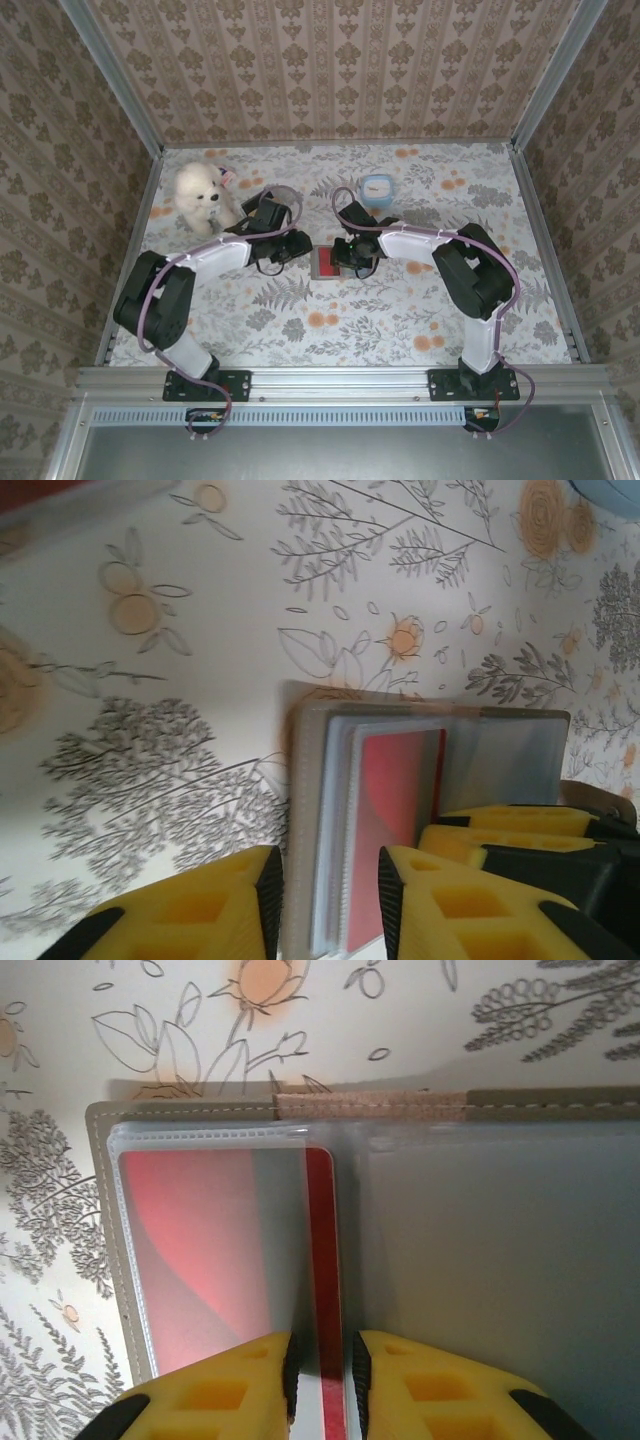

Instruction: Take the credit cards out of the card holder

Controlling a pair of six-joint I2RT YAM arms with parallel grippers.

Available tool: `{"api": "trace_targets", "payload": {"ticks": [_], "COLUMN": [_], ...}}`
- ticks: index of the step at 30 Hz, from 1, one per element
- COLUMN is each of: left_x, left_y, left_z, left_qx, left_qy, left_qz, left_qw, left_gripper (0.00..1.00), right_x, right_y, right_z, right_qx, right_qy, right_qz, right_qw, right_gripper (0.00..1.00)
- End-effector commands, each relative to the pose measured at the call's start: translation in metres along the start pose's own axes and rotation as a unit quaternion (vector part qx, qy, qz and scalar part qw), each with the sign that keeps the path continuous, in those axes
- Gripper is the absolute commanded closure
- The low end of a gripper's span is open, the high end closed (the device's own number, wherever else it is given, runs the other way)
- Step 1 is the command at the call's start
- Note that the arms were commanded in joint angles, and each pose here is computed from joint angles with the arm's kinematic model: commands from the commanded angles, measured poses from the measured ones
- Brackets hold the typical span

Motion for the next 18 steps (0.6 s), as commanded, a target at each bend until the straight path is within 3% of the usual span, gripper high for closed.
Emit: {"api": "trace_targets", "payload": {"ticks": [1,10,18], "left_x": [-0.018,-0.007,0.008], "left_y": [0.009,0.029,0.034], "left_z": [-0.005,0.005,0.013], "left_qx": [0.018,0.051,0.064], "left_qy": [0.022,0.032,0.029], "left_qz": [0.024,-0.014,-0.050], "left_qw": [0.999,0.998,0.996], "left_gripper": [0.72,0.82,0.86], "right_x": [0.001,0.001,0.005], "right_y": [0.011,0.010,0.006], "right_z": [0.006,0.009,0.004], "right_qx": [0.028,0.035,0.056], "right_qy": [0.016,0.038,0.068], "right_qz": [-0.010,-0.036,-0.107], "right_qw": [0.999,0.998,0.990], "right_gripper": [0.73,0.75,0.77]}}
Point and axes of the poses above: each hand's point on the last joint's axis, 136 mm out from that joint toward the fingers, its own y axis out along the fingers, its own x axis along the line the jaws close on, z = x × y, the point moved 5 cm from there along -y, back along the fingers, and after that the axes turned 8 degrees about y, right-handed, at the moved point
